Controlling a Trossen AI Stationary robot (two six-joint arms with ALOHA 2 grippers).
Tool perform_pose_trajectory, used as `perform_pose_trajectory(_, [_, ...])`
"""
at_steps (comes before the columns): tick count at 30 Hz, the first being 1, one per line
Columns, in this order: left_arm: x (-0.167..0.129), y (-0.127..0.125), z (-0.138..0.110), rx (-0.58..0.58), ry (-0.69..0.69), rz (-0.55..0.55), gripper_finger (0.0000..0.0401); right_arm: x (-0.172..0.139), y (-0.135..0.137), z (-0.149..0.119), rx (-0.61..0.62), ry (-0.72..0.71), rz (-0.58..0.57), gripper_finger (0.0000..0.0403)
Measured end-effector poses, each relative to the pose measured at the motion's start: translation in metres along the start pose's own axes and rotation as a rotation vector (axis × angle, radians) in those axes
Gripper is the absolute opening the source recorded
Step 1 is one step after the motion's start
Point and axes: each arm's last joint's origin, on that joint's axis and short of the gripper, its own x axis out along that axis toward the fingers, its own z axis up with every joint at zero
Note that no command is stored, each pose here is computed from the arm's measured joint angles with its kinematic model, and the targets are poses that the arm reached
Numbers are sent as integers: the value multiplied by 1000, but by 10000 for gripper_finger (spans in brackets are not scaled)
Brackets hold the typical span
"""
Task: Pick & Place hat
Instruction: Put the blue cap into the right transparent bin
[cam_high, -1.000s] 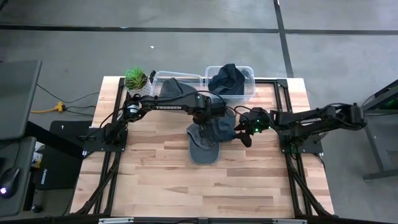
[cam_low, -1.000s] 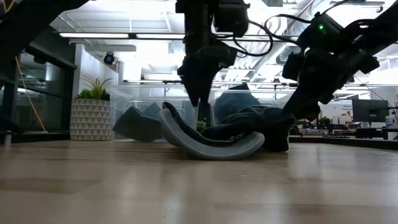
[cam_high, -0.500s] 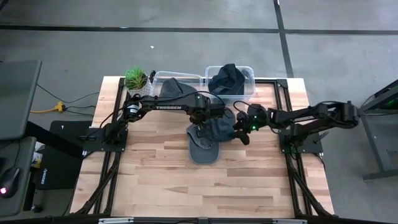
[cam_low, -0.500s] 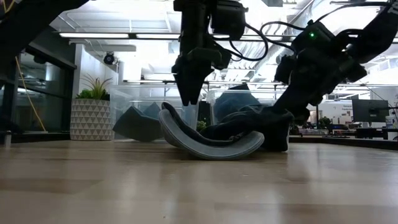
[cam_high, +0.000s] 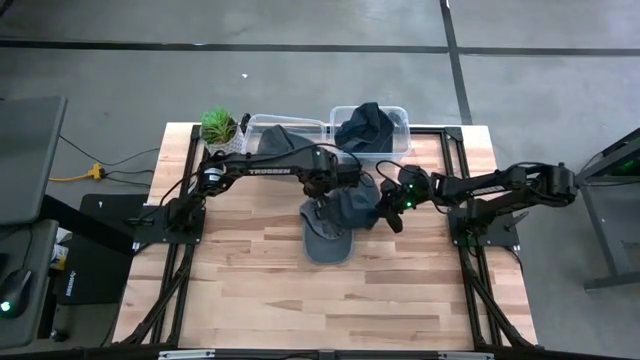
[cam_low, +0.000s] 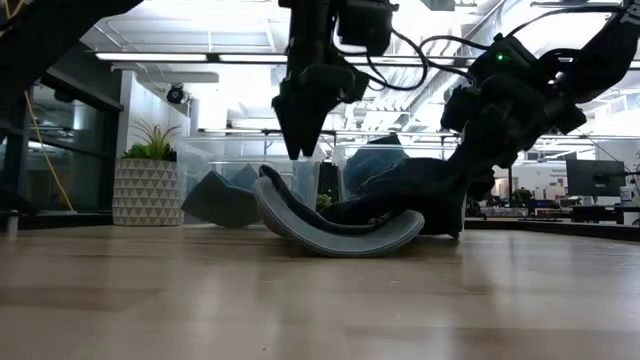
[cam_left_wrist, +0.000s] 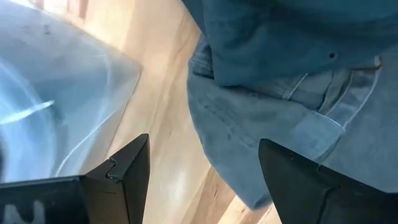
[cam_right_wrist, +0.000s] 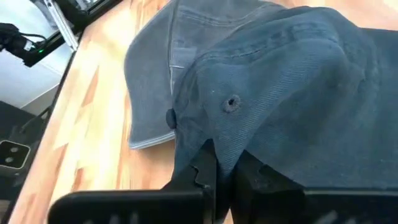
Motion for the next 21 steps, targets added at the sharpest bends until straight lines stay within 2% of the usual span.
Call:
perform_pose_trajectory(6, [-30, 13, -1, -38, -15, 35, 243, -5, 5, 4, -17, -20, 44, 6])
perform_pose_trajectory(12, [-54, 25, 3, -86, -108, 57, 243, -18, 15, 11, -41, -70, 71, 3])
perform_pose_trajectory(16, [-61, 33, 5, -107, -135, 50, 243, -30, 23, 16, -51, -65, 68, 3])
perform_pose_trajectory(21, [-60, 39, 7, -125, -145, 49, 243, -51, 39, 35, -128, -59, 28, 3])
